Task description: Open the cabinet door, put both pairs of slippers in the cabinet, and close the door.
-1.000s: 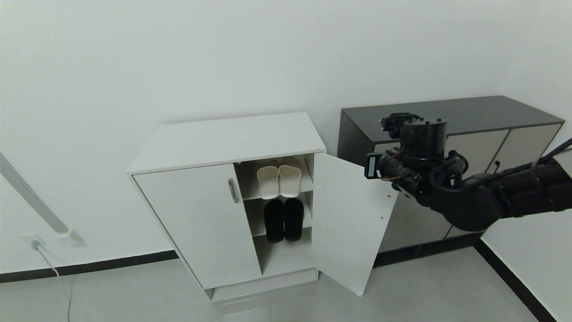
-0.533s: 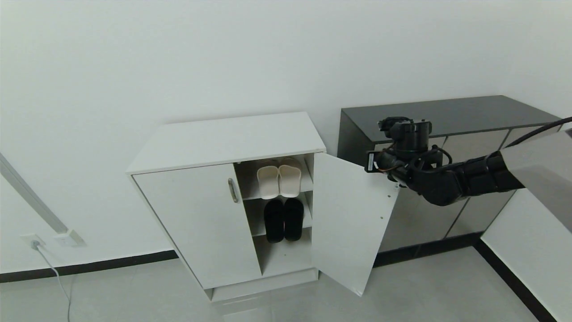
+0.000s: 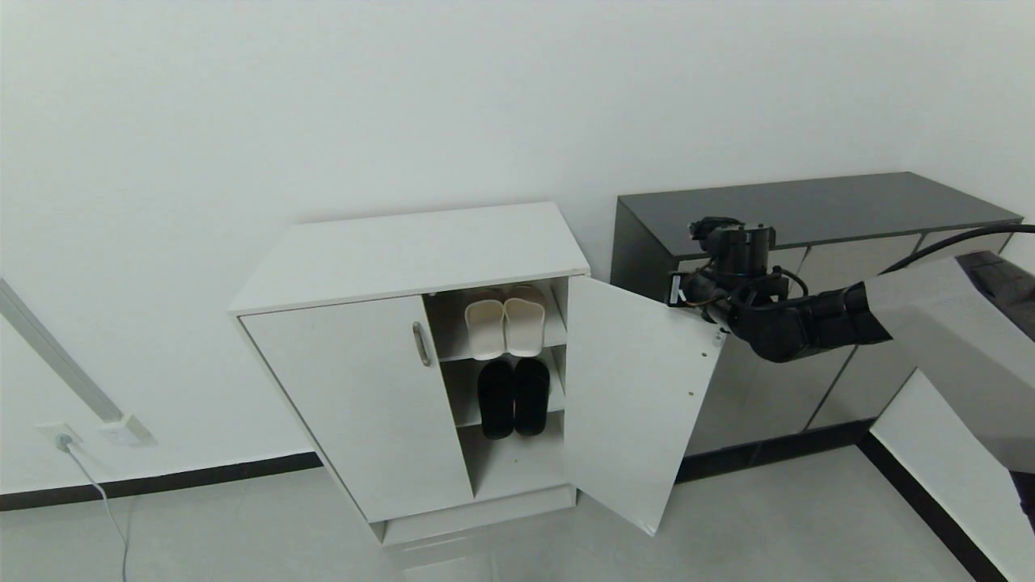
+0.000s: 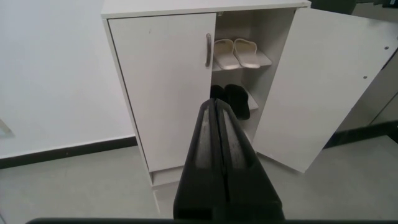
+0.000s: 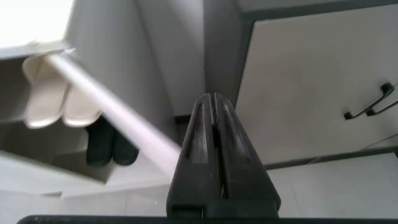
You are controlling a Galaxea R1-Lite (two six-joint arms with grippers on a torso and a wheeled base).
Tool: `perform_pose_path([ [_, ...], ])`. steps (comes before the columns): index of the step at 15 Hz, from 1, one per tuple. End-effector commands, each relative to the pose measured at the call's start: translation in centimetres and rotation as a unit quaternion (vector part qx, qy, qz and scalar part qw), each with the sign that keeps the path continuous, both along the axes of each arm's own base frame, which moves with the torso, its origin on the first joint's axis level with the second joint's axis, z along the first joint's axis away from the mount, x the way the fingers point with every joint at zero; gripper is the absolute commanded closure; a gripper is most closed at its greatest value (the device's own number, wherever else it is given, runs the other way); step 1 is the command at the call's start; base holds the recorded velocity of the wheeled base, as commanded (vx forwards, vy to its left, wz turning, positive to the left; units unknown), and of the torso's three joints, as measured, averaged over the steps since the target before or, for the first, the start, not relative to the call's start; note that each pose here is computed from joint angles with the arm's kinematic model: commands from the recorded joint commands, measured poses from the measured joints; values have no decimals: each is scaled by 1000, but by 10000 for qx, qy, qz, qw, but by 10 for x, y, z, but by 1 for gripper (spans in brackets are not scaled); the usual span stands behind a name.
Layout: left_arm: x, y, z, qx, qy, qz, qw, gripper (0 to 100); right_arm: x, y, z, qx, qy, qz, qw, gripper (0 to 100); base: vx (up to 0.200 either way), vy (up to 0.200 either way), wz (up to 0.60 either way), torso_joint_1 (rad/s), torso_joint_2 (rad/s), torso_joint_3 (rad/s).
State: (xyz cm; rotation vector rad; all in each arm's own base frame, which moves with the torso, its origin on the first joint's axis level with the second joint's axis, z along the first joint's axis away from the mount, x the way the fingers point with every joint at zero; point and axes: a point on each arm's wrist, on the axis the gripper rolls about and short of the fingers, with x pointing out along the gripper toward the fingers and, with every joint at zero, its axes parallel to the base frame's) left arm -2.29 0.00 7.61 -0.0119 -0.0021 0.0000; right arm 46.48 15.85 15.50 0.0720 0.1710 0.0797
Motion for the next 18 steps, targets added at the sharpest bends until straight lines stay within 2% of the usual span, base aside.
perform_pose_path([
  [1,0,0,0,-2,3,0,10000,100,11,1,-12,-8,22,-29,10000,100,0,0,0,0,0,0],
  [18,0,0,0,-2,3,0,10000,100,13,4,-11,-156,434,-14,9989,100,0,0,0,0,0,0],
])
